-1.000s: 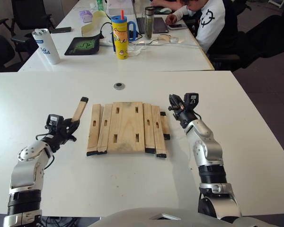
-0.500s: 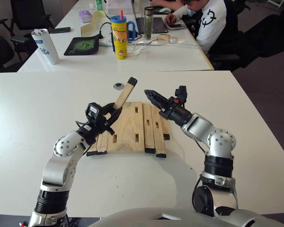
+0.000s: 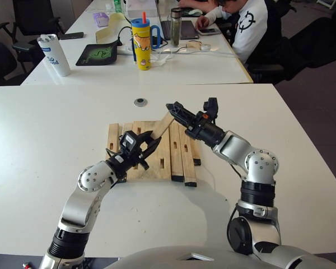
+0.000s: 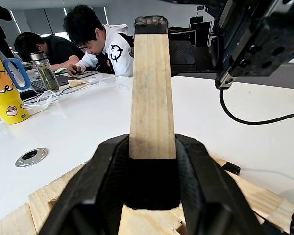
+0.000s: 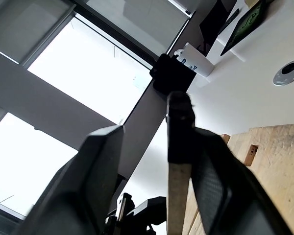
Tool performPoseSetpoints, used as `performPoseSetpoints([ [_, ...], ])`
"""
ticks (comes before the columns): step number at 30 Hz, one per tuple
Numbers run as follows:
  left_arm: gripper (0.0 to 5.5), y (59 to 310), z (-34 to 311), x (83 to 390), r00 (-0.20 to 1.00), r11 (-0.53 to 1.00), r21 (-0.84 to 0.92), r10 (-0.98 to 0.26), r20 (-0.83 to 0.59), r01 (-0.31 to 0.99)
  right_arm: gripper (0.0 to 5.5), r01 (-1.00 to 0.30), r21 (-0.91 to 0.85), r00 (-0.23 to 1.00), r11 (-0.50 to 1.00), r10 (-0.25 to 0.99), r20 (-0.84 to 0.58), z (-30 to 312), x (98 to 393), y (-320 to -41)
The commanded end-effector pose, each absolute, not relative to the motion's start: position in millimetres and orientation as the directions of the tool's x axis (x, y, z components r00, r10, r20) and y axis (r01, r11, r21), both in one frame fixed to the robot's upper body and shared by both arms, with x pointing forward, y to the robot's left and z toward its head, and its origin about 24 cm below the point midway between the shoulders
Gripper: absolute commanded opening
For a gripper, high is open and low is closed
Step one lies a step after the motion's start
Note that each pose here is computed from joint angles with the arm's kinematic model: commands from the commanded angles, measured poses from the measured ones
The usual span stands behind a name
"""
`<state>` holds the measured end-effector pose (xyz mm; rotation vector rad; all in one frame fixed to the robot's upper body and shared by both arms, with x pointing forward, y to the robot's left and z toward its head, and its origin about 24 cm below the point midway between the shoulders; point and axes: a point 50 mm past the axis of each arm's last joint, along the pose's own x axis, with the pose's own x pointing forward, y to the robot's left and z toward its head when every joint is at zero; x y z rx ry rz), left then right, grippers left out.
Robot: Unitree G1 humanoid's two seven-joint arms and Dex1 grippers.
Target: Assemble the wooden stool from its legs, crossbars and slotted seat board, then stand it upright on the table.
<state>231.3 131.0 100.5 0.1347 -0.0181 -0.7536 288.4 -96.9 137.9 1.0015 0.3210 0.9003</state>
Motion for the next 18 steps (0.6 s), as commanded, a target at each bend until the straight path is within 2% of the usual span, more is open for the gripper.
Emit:
performPoseSetpoints([
  [1, 1.5, 131, 101, 233, 0.729, 0.718, 0.144, -0.684, -0.033, 0.68, 1.56, -0.499, 0.835, 0.616, 0.23, 0.772, 0.156, 140, 290, -95],
  [8, 1.5, 132, 100, 232, 0.732, 0.723, 0.134, -0.681, -0.031, 0.678, 0.49, -0.487, 0.834, 0.633, 0.261, 0.763, 0.131, 137, 291, -99],
  [12, 1.5, 135, 102, 233, 0.735, 0.731, 0.096, -0.678, -0.012, 0.675, 0.46, -0.484, 0.828, 0.647, 0.284, 0.753, 0.12, 136, 293, -102],
  [15, 2.01, 140, 108, 234, 0.749, 0.75, 0.017, -0.661, 0.049, 0.661, 0.45, -0.455, 0.833, 0.689, 0.315, 0.717, 0.105, 133, 295, -107],
  [17, 2.33, 154, 115, 235, 0.786, 0.782, -0.088, -0.608, 0.112, 0.617, 0.45, -0.415, 0.834, 0.737, 0.364, 0.672, 0.074, 128, 295, -115],
  [18, 2.17, 165, 119, 236, 0.812, 0.8, -0.144, -0.565, 0.146, 0.583, 0.45, -0.394, 0.832, 0.762, 0.39, 0.645, 0.058, 126, 293, -121],
])
